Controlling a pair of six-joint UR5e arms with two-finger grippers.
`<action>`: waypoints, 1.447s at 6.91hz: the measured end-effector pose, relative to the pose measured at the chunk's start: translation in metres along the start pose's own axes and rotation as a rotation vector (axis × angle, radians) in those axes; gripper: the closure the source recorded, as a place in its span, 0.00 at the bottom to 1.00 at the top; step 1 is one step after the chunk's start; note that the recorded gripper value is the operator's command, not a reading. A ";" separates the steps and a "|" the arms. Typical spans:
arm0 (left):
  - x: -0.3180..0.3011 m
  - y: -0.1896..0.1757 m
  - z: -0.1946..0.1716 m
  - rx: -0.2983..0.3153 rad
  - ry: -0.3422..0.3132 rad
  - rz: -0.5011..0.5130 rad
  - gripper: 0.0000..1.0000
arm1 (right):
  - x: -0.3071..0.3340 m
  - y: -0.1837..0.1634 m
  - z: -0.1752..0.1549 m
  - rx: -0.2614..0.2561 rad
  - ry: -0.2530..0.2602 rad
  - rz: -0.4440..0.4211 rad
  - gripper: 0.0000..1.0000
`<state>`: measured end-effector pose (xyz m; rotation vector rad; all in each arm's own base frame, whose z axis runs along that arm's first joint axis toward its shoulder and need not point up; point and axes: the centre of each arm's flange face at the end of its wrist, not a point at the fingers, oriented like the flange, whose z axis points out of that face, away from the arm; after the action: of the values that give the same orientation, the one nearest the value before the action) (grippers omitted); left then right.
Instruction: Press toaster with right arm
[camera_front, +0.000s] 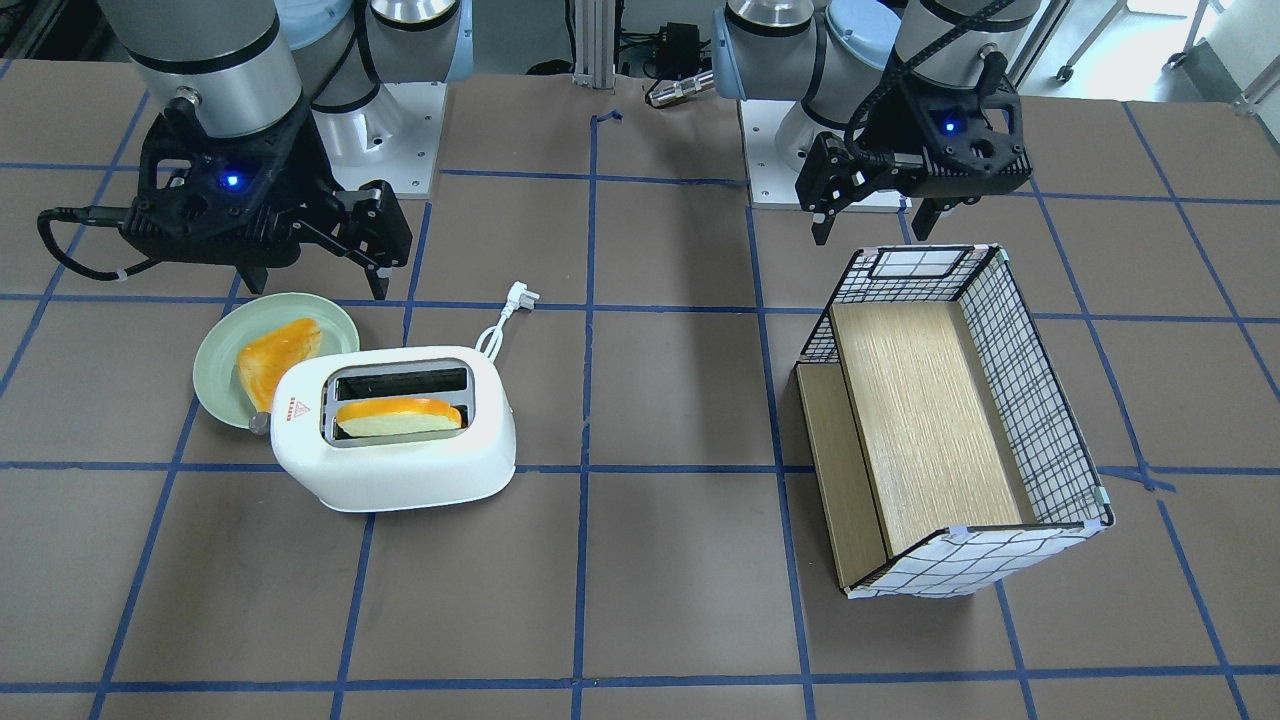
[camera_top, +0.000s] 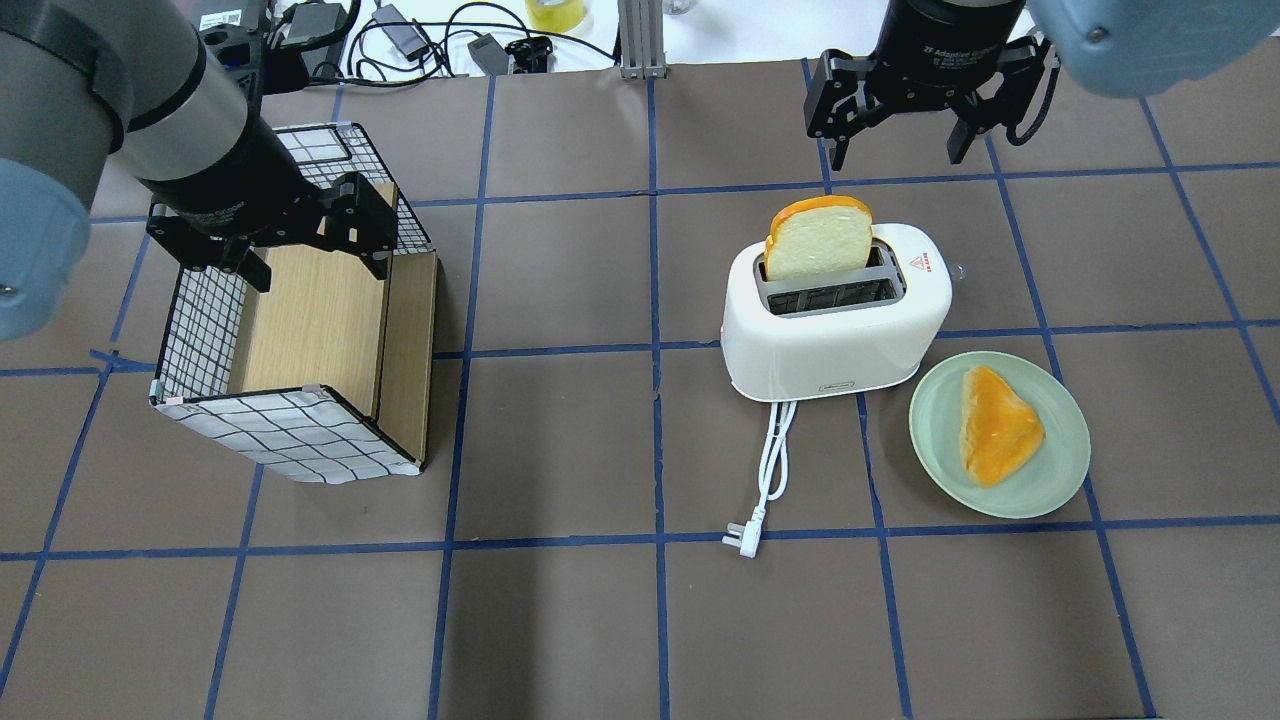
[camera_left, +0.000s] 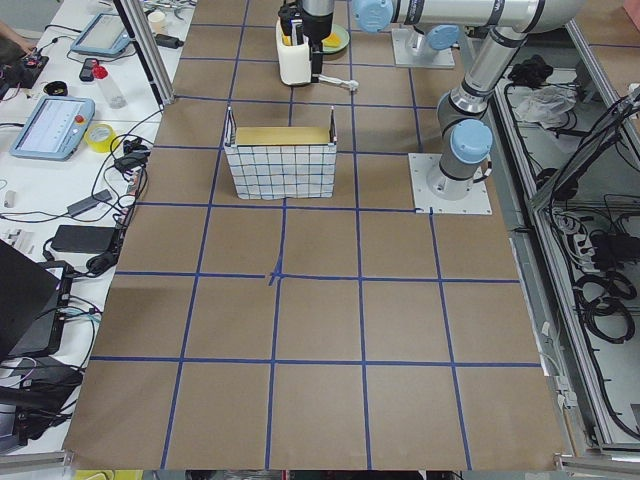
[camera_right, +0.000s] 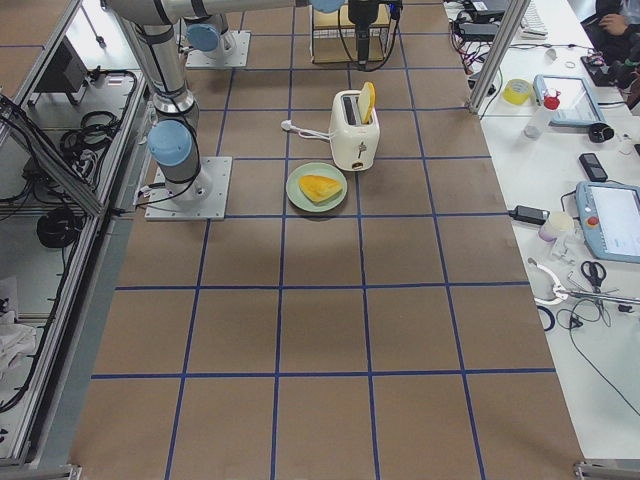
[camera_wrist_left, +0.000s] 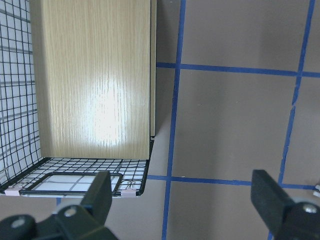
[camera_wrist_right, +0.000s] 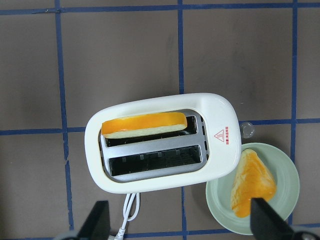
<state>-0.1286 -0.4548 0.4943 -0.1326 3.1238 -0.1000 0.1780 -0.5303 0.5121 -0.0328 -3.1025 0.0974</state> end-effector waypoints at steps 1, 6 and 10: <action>0.000 0.000 0.000 0.000 0.000 0.000 0.00 | 0.000 0.000 0.001 -0.001 0.000 0.000 0.18; 0.000 0.000 0.000 0.000 0.000 0.000 0.00 | 0.013 -0.009 -0.002 0.006 -0.005 0.041 1.00; 0.000 0.000 0.000 0.000 0.000 0.000 0.00 | 0.098 -0.032 0.004 -0.015 -0.139 0.169 1.00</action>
<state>-0.1288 -0.4547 0.4943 -0.1320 3.1237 -0.1001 0.0790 -0.5604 0.5133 -0.3017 -3.2330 0.0841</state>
